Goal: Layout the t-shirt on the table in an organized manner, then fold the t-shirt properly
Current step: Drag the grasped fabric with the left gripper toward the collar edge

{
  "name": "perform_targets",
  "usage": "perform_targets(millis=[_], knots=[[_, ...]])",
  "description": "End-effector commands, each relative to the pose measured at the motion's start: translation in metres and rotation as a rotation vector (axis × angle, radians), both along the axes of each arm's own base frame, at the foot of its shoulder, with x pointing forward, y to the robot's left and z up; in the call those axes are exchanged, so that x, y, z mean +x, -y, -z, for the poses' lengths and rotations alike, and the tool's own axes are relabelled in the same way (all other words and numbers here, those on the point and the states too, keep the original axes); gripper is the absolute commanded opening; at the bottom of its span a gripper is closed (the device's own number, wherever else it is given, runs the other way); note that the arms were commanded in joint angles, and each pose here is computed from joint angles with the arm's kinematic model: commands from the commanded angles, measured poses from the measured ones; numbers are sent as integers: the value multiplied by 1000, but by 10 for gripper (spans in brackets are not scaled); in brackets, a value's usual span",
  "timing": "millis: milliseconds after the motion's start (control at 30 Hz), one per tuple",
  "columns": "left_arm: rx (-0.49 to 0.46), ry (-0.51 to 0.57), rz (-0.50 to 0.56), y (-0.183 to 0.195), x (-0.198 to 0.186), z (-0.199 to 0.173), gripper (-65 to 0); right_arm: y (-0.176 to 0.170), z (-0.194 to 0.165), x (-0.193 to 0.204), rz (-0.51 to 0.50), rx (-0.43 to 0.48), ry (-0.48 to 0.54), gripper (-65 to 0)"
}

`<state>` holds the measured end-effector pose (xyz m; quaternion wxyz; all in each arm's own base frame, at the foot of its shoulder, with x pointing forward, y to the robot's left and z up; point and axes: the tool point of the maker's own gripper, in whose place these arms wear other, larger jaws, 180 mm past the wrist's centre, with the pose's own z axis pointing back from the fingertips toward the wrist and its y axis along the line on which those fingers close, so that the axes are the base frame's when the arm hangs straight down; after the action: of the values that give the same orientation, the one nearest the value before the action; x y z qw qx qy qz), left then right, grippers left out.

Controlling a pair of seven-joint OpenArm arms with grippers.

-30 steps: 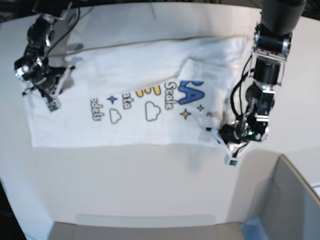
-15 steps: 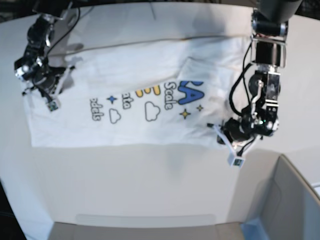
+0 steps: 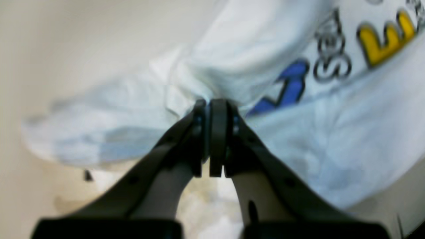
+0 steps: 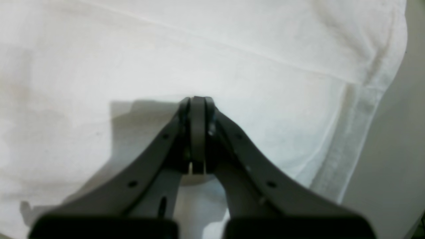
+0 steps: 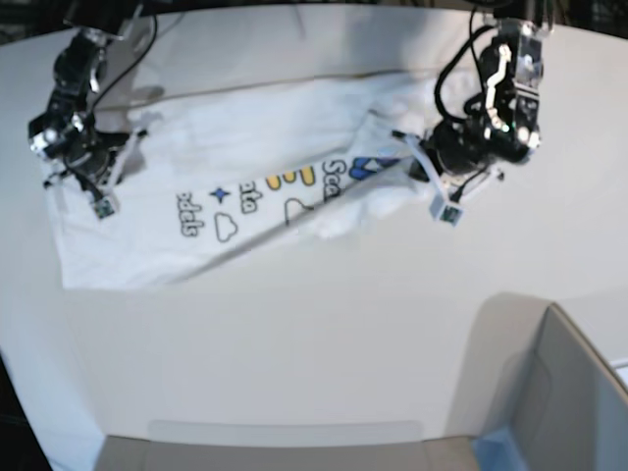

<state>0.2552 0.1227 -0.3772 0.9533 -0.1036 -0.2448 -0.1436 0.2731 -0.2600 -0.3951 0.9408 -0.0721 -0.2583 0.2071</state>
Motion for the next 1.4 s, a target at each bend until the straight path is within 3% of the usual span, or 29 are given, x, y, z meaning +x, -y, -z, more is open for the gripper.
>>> perform_targets(millis=[0,267,400,567,767,967,1233,1367], knots=[[-1,28,6,0,3,-7,-650,9,4,-9,-1,-46,-55,-650],[8,4,-3,-3,-5,-3,-649,7,4,-8,-4,-44,-54,-650],[-10,121,30,9,6,-39,-542,7,4,-8,-4,-44,-54,-650],[-38,131,40,15,6,-44,-444,7,5,-9,-4,-44,-57,-650],[-73,139,47,20,8,-48,-439,7,5,-9,-5,-43,-54,-650],[-72,220,67,25,33,-69,-431,7,5,-9,-4,-43,-56,-650],[-6,201,331,72,24,-62,-358,7,5,-9,-4,-43,-56,-650],[106,225,298,58,30,-56,-357,7,6,-10,-4,-43,-59,-650]])
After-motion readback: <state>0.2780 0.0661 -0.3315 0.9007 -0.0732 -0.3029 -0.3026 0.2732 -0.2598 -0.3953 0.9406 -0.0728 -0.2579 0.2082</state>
